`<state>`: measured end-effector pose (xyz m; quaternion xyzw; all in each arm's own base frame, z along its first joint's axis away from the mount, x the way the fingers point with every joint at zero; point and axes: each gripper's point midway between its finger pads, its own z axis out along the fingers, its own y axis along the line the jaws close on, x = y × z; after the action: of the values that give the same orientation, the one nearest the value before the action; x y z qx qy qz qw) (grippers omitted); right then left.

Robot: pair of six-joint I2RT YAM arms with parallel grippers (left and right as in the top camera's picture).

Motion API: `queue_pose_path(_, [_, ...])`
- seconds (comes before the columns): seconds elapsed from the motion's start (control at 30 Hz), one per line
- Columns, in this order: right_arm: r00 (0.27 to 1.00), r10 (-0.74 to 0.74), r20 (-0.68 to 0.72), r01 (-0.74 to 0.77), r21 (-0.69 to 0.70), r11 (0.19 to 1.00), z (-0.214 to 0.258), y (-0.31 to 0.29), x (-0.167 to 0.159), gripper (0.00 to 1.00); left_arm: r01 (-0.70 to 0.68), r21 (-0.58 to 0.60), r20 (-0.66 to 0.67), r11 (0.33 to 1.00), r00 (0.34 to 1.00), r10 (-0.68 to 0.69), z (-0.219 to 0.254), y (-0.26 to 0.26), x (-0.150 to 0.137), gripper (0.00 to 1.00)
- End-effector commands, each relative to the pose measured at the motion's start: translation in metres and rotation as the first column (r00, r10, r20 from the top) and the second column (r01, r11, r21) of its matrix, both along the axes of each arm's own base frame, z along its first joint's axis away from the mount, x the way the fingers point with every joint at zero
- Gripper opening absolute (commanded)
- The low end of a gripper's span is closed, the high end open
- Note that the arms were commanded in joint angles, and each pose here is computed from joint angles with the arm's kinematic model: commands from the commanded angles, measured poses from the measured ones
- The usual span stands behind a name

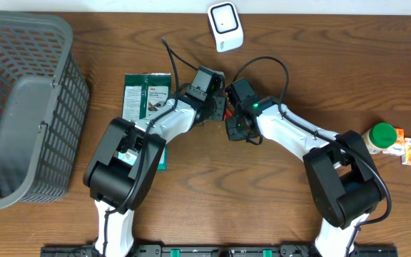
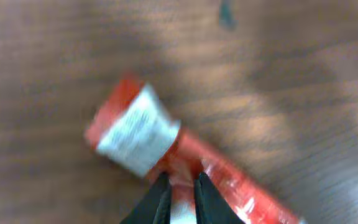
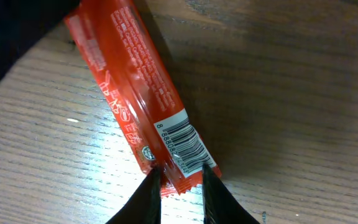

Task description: Scan the item barcode

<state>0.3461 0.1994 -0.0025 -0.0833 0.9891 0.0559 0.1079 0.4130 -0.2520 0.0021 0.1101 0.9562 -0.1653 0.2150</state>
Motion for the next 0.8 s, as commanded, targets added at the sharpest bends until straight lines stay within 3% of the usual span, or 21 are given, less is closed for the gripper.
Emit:
queue_pose_path(0.0, [0.997, -0.005, -0.082, 0.003, -0.017, 1.0, -0.024, -0.011, -0.015, 0.22, -0.011, 0.068, -0.105, 0.998, 0.994, 0.018, -0.024, 0.015, -0.021, 0.16])
queue_pose_path(0.27, [0.997, -0.08, 0.002, 0.08, 0.012, 0.997, -0.019, -0.038, 0.022, 0.25, 0.036, 0.075, -0.374, 0.997, 0.927, -0.006, -0.037, 0.024, -0.083, 0.17])
queue_pose_path(0.43, [0.988, 0.118, 0.099, -0.113, -0.055, 0.992, -0.014, -0.05, 0.044, 0.33, 0.031, 0.085, -0.424, 0.996, 0.905, 0.008, -0.025, 0.029, -0.098, 0.17])
queue_pose_path(0.57, [0.986, 0.087, 0.143, -0.064, -0.157, 0.986, -0.008, -0.078, 0.059, 0.4, 0.035, 0.057, -0.367, 0.998, 0.93, -0.011, 0.006, 0.027, -0.092, 0.17])
queue_pose_path(0.6, [0.986, 0.081, 0.149, -0.058, -0.153, 0.987, -0.006, -0.079, 0.061, 0.46, 0.037, 0.048, -0.341, 0.998, 0.94, -0.019, 0.014, 0.026, -0.089, 0.17])
queue_pose_path(0.67, [0.986, 0.03, 0.164, -0.015, -0.094, 0.995, 0.004, -0.077, 0.069, 0.59, 0.039, 0.054, -0.239, 0.998, 0.971, -0.025, 0.035, 0.027, -0.074, 0.17])
queue_pose_path(0.77, [0.989, 0.018, 0.145, -0.031, 0.085, 0.996, 0.024, -0.054, 0.071, 0.67, 0.056, 0.103, -0.067, 0.993, 0.997, -0.049, 0.059, 0.032, -0.047, 0.17])
